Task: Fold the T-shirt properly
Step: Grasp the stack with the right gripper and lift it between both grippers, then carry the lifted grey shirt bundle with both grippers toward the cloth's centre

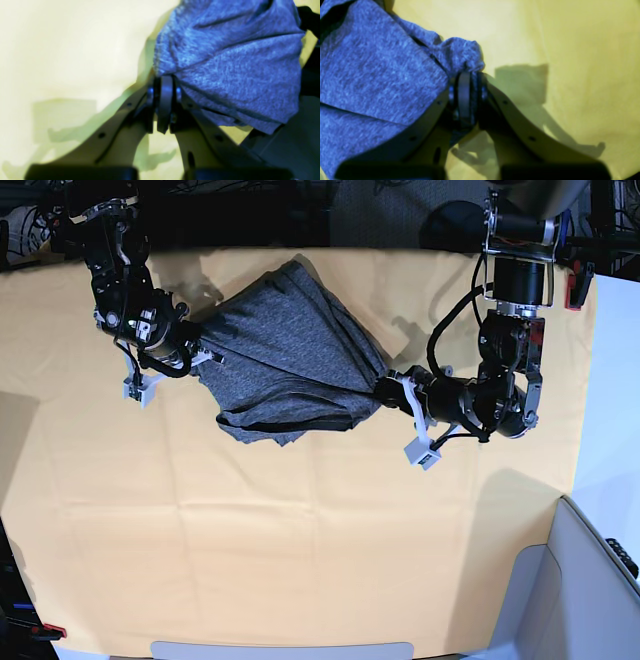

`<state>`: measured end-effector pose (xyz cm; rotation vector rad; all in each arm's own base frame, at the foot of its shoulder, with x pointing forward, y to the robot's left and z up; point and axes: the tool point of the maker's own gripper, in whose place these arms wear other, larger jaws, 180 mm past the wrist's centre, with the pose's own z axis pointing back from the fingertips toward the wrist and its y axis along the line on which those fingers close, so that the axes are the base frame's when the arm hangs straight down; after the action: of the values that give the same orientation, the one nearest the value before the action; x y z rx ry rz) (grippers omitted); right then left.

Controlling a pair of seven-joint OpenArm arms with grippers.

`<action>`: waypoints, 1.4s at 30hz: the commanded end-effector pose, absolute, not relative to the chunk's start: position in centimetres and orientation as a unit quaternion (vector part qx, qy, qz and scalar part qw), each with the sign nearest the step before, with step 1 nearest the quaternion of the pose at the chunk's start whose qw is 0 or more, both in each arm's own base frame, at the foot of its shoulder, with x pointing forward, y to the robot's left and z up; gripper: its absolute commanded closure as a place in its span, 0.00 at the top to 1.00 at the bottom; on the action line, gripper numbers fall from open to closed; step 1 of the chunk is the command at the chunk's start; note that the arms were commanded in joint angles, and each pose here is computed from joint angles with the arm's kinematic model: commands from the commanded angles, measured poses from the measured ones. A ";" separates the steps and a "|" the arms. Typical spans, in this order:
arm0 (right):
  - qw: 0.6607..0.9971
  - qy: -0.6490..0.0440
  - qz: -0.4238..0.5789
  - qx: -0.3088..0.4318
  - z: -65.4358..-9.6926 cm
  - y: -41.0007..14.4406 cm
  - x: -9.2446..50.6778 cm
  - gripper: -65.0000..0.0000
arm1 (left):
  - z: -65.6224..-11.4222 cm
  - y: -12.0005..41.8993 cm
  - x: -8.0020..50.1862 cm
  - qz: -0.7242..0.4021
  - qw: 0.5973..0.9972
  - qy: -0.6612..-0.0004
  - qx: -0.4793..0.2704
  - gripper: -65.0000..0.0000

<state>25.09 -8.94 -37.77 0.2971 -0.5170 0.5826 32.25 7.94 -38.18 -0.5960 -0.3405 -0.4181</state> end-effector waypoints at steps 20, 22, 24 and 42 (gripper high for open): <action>0.915 -0.231 0.289 0.158 -38.1 -8.2 21.0 0.03 | -37.9 7.5 34.9 -0.175 0.918 -0.177 -0.310 0.01; 0.915 -0.228 0.290 0.161 -38.2 -8.1 20.7 0.03 | -37.6 7.4 35.2 -0.176 0.917 -0.181 -0.310 0.01; 0.912 -0.221 0.300 0.169 -38.4 -7.3 20.1 0.03 | -37.5 6.4 35.3 -0.192 0.913 -0.182 -0.310 0.01; 0.905 -0.196 0.295 0.235 -38.1 1.3 18.0 0.03 | -34.6 2.6 37.6 -0.226 0.891 -0.220 -0.327 0.01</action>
<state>21.11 -0.21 -37.53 0.3852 -0.5480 0.6112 36.17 2.90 -36.57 -0.6645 -0.3925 -0.4571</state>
